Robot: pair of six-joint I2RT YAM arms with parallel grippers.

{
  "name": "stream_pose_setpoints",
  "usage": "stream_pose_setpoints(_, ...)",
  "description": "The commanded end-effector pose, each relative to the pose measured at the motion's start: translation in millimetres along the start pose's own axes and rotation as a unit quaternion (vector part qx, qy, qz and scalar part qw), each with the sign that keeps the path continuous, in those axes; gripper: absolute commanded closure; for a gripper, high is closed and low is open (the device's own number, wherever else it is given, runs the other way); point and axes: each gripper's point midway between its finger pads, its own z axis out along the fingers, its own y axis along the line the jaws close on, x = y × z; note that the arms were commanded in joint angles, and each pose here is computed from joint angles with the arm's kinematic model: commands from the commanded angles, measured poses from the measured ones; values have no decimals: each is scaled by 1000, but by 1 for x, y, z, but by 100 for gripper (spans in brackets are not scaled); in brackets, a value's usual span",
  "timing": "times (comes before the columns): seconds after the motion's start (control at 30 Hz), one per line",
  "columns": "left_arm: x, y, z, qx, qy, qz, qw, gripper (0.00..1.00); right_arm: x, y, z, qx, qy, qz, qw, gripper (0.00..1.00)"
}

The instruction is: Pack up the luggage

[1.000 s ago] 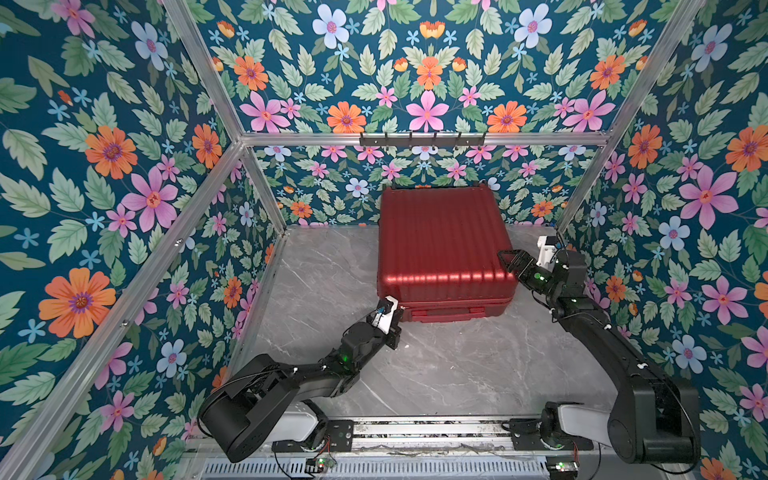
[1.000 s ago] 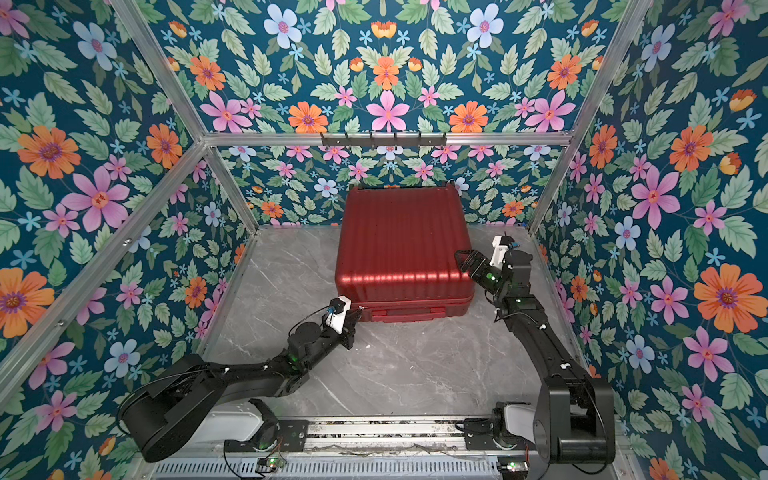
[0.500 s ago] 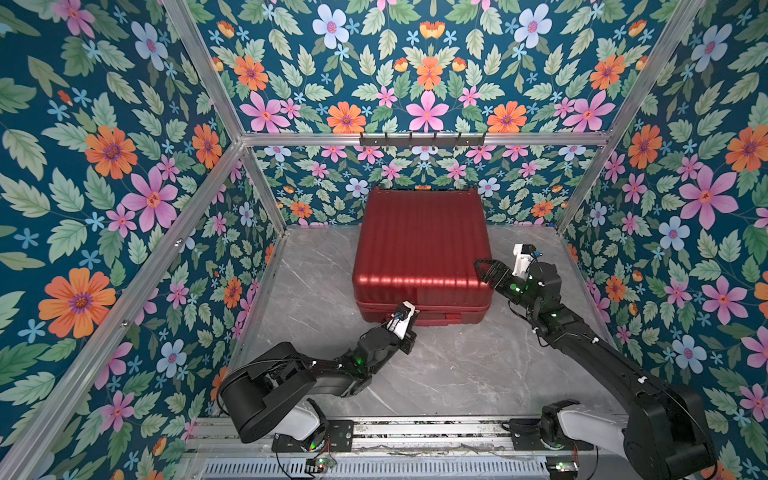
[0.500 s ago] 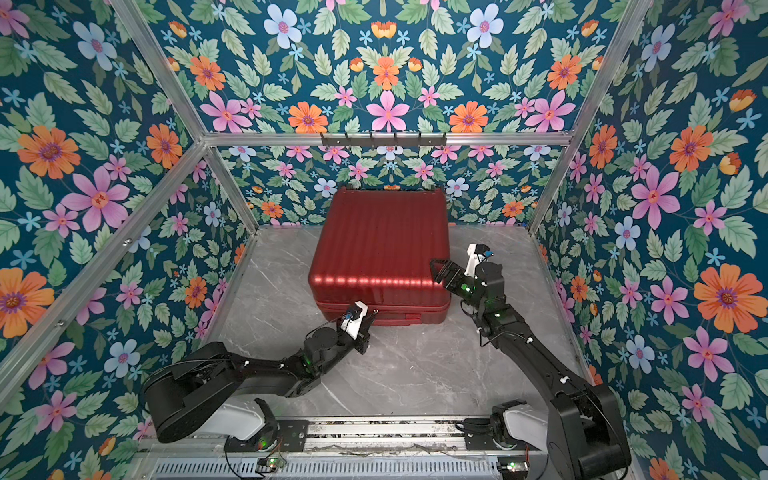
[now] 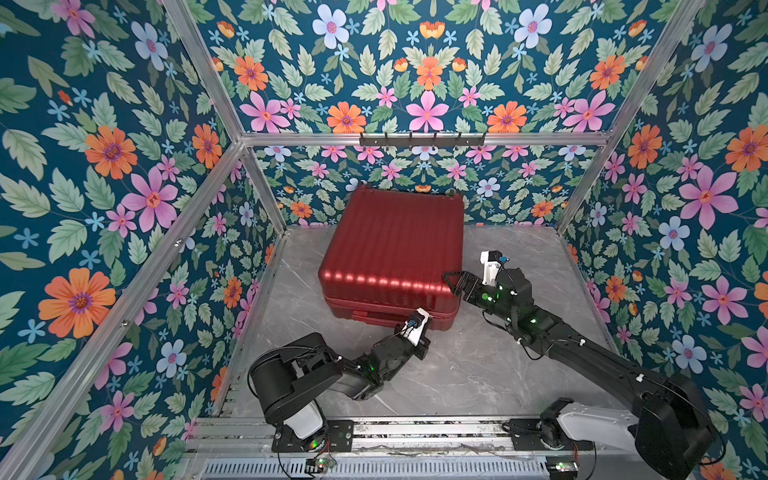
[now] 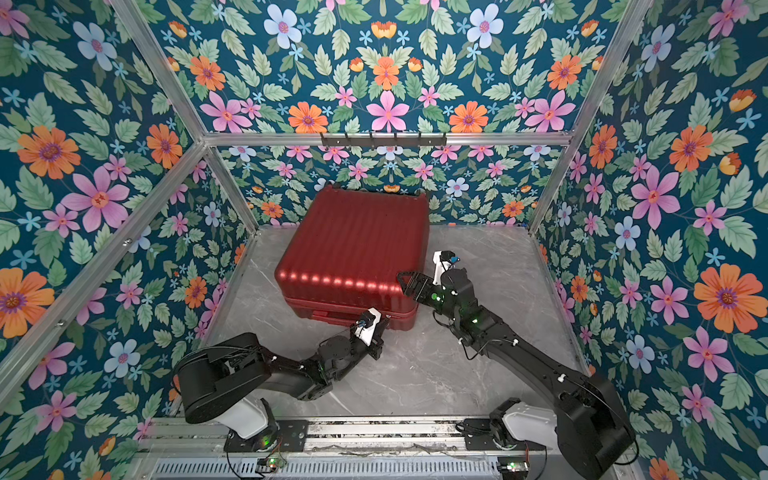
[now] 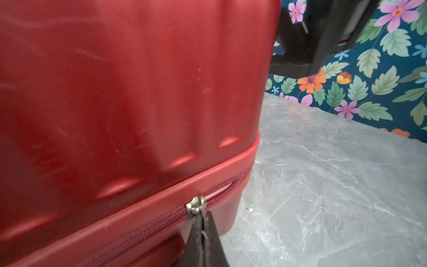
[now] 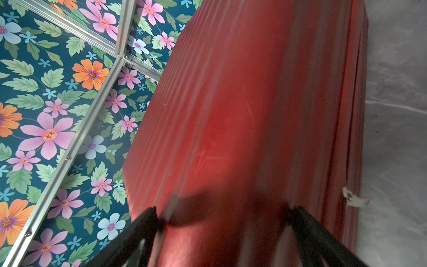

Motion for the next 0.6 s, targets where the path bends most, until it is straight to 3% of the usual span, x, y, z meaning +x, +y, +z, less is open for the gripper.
stream_pose_setpoints(0.0,-29,-8,-2,21,-56,-15,998,100,-3,-20,-15,35,12,-1,999,9)
stream_pose_setpoints(0.23,-27,-8,-3,17,-54,-13,998,100,-14,-71,-40,95,17,7,995,28)
stream_pose_setpoints(0.37,-26,-10,-1,16,-53,-11,998,100,-2,-80,-22,113,82,-4,990,41)
stream_pose_setpoints(0.57,-29,-18,4,18,-56,-6,998,100,10,-85,3,96,129,15,987,46)
